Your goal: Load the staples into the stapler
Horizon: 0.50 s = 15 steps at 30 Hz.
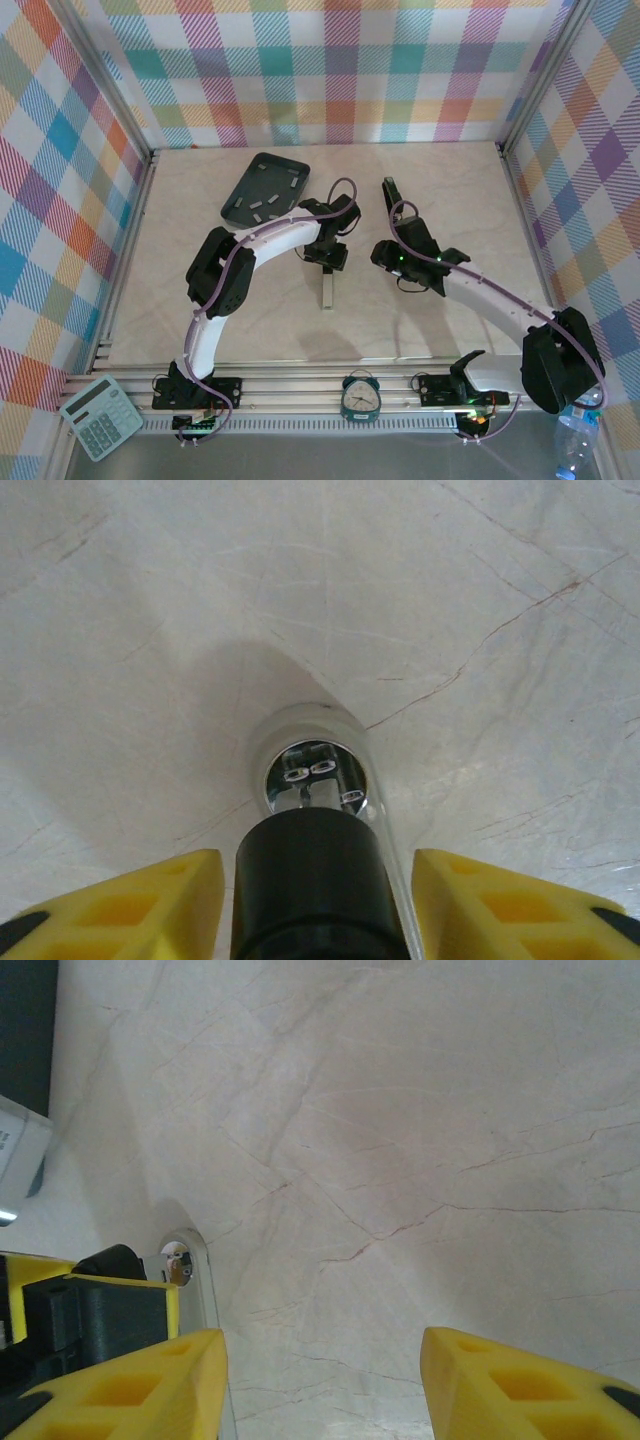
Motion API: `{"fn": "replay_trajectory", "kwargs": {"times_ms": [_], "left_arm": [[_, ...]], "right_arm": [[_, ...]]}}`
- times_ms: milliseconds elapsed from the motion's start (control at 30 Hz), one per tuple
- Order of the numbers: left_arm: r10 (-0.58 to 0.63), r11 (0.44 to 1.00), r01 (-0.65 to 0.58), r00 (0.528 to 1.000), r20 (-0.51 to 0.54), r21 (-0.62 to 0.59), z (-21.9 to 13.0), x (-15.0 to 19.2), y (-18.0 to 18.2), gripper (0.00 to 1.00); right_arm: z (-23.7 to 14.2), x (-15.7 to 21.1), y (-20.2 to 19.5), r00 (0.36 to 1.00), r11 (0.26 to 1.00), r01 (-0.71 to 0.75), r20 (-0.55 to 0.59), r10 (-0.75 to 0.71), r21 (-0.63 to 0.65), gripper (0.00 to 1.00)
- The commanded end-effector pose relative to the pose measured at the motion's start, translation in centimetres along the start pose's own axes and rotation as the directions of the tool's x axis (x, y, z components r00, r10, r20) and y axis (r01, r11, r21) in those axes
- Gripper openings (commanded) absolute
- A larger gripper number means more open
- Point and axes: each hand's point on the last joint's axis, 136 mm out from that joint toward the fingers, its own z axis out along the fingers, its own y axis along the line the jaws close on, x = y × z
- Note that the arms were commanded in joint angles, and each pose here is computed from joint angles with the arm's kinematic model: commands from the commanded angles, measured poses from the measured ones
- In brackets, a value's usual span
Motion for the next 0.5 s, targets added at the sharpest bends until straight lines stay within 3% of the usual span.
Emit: {"fn": "replay_trajectory", "kwargs": {"times_ms": [0,233,367,467], "left_arm": [[0.038,0.999,-0.038,0.999,0.006,-0.02,-0.7,-0.3,0.0,0.46],[0.047,0.998,-0.048,0.997,0.055,0.027,-2.3,-1.0,-0.7,0.21],[0.078,0.993,-0.088,0.99,0.117,0.082,-4.3,-1.5,-1.4,0.15],[0.118,0.978,-0.147,0.975,0.186,0.147,-5.8,-1.9,-2.0,0.13]], "right_arm": [[-0.6,-0.7,-0.1,0.999,1.0,-0.024,0.039,0.025,-0.012,0.53],[-0.6,-0.7,-0.1,0.999,1.0,-0.014,0.035,0.014,-0.003,0.53],[-0.5,-1.1,0.5,0.998,0.999,0.035,0.05,-0.033,-0.035,0.51],[-0.9,-1.7,2.6,0.983,0.978,0.167,0.096,-0.155,-0.127,0.51]]}}
